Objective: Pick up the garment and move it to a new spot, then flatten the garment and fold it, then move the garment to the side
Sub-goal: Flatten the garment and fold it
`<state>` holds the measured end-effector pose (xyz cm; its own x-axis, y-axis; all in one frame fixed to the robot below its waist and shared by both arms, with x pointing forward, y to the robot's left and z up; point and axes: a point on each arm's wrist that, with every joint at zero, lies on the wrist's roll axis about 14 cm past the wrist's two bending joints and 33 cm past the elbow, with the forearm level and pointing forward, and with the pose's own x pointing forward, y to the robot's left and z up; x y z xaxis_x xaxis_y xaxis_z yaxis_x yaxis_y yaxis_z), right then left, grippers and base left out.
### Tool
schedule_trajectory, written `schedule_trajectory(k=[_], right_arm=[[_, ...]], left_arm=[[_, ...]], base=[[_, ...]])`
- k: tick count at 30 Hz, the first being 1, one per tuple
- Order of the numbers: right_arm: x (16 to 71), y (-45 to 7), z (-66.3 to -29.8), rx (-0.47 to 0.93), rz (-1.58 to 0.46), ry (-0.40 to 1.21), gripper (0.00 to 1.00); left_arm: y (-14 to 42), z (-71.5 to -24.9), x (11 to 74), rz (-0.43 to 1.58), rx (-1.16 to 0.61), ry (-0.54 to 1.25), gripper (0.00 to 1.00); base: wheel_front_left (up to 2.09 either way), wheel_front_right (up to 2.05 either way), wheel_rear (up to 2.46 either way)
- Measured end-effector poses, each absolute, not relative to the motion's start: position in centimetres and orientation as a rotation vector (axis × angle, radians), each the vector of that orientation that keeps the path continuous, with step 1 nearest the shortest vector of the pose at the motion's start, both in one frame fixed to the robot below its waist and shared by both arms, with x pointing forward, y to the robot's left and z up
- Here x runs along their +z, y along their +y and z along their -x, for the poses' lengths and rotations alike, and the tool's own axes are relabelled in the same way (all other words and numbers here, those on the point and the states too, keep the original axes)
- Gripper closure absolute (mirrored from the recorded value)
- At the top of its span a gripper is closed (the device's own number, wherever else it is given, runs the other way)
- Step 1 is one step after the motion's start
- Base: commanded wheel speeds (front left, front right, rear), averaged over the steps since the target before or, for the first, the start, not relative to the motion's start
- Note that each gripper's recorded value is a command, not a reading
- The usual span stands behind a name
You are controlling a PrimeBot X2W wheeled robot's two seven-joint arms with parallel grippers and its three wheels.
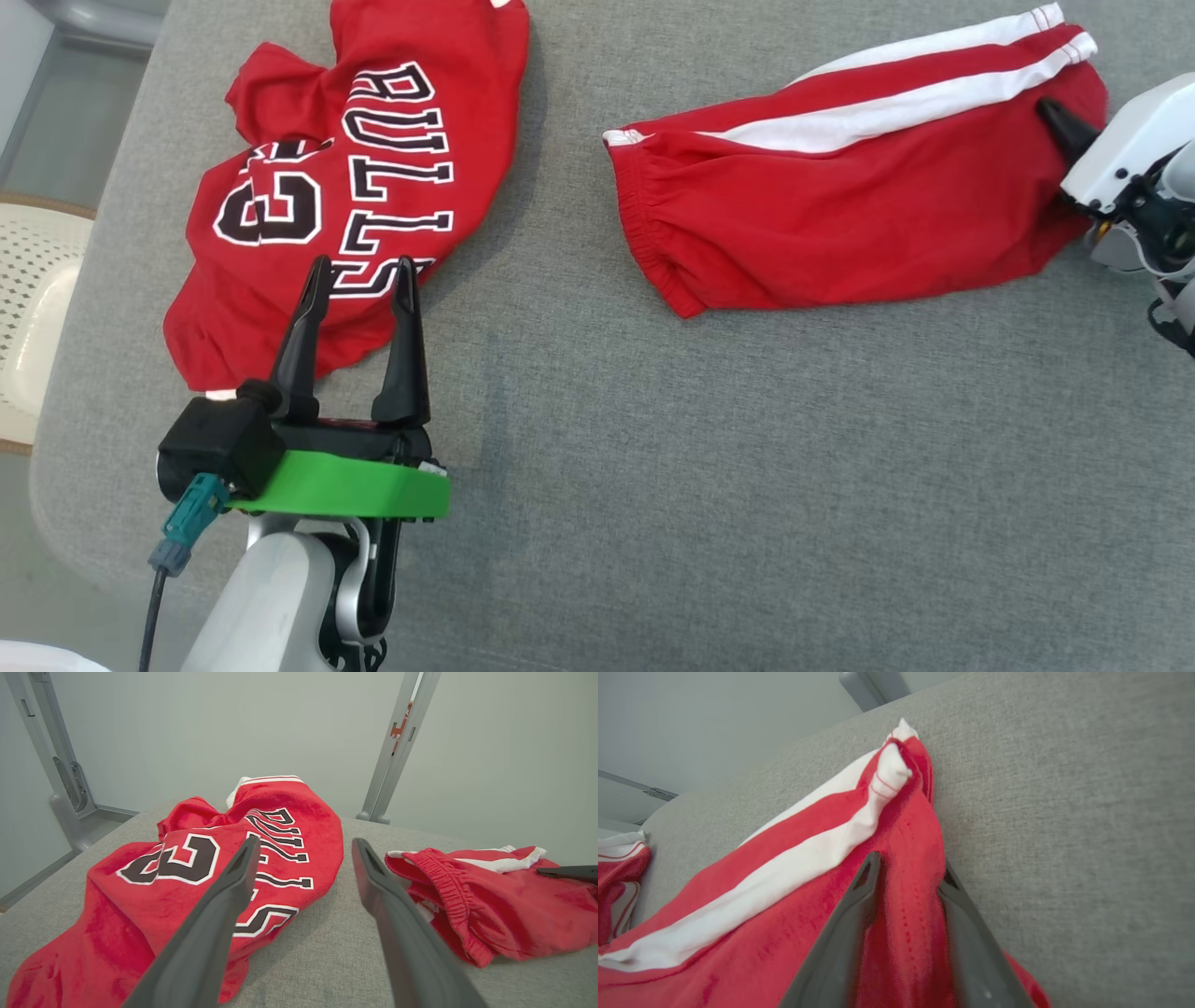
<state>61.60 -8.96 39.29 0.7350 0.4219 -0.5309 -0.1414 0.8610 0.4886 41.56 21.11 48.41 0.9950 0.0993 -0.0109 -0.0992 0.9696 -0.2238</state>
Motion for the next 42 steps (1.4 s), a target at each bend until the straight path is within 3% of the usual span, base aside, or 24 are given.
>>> schedule_trajectory(k=[13, 30, 36, 42], right_arm=[[42.4, -12.2, -58.6, 0.266, -0.6, 0.515, 1.0], [47.1, -26.0, -51.0, -0.006, -0.62, 0.297, 1.0], [50.5, -25.5, -50.3, 0.043, -0.6, 0.222, 1.0], [52.9, -20.7, -51.3, 0.172, -0.578, 0.206, 1.0]], left_arm=[[19.6, -41.2, 48.2, 0.227, 0.039, -0.009, 0.0], [15.1, -39.6, 49.1, 0.275, -0.095, -0.019, 0.0], [13.8, -39.1, 50.2, 0.284, -0.133, -0.043, 0.0], [14.1, -38.3, 50.7, 0.282, -0.13, -0.054, 0.0]], base=[[0.0, 0.0, 0.0], [0.0, 0.0, 0.0], [0.0, 0.0, 0.0], [0.0, 0.0, 0.0]])
